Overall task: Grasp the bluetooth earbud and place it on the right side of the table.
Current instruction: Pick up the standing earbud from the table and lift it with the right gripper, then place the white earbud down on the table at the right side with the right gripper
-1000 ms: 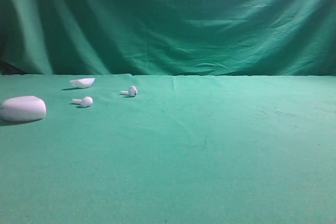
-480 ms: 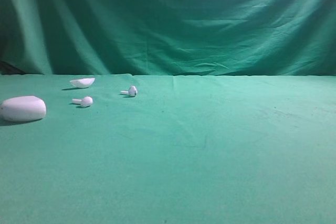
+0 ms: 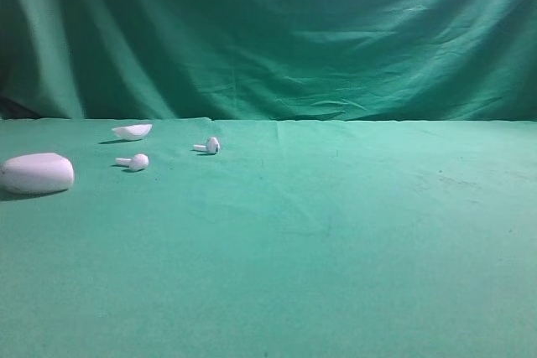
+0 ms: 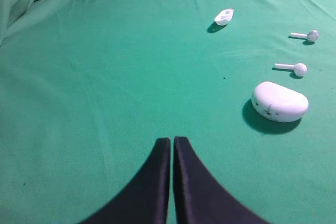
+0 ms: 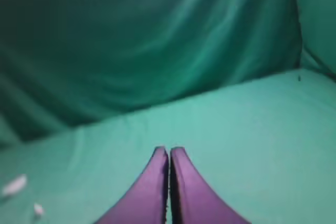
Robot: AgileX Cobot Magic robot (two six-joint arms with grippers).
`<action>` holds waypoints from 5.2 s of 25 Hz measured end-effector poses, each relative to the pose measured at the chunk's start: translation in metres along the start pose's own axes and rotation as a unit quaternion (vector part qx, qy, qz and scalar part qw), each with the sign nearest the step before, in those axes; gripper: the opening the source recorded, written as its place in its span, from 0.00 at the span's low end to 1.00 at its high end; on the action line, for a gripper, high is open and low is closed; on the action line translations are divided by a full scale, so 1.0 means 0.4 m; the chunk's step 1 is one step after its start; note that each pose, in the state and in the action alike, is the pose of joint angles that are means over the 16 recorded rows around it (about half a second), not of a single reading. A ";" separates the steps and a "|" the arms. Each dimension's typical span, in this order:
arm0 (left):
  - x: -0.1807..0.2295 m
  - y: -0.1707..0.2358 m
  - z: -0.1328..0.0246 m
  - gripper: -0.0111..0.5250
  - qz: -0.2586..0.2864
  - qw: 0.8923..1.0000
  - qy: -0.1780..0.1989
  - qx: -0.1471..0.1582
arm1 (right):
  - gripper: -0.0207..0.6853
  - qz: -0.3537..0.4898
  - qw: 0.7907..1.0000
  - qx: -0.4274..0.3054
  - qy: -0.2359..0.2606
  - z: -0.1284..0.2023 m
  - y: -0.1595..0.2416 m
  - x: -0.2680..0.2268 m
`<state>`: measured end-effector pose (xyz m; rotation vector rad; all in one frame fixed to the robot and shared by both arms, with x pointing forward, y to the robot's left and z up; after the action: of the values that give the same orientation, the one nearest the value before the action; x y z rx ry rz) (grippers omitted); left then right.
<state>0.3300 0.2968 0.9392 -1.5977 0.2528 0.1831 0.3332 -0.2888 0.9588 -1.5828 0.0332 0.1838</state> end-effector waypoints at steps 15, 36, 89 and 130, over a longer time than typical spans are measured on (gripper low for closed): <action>0.000 0.000 0.000 0.02 0.000 1.000 0.000 0.000 | 0.03 0.091 0.995 -0.024 -0.043 0.022 -0.236 0.041; 0.000 0.000 0.000 0.02 0.000 1.000 0.000 0.000 | 0.03 0.451 0.805 -0.224 -0.313 0.359 -0.276 0.558; 0.000 0.000 0.000 0.02 0.000 1.000 0.000 0.000 | 0.17 0.447 0.806 -0.256 -0.293 0.704 -0.020 0.917; 0.000 0.000 0.000 0.02 0.000 1.000 0.000 0.000 | 0.17 0.510 0.849 -0.116 -0.069 0.103 0.015 0.526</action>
<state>0.3300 0.2968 0.9392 -1.5977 0.2528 0.1831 0.5360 -0.2280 0.9234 -1.6440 0.7768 1.1705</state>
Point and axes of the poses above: a point on each arm's last joint axis where the gripper is mounted, x pointing out along that axis toward the gripper, z along the wrist's bending axis when the last joint is at zero, y = z × x, the point moved 4 cm from there along x, pointing out along that axis toward the gripper, and after that the axes turned 7 degrees about -x, right-handed, at the moved point
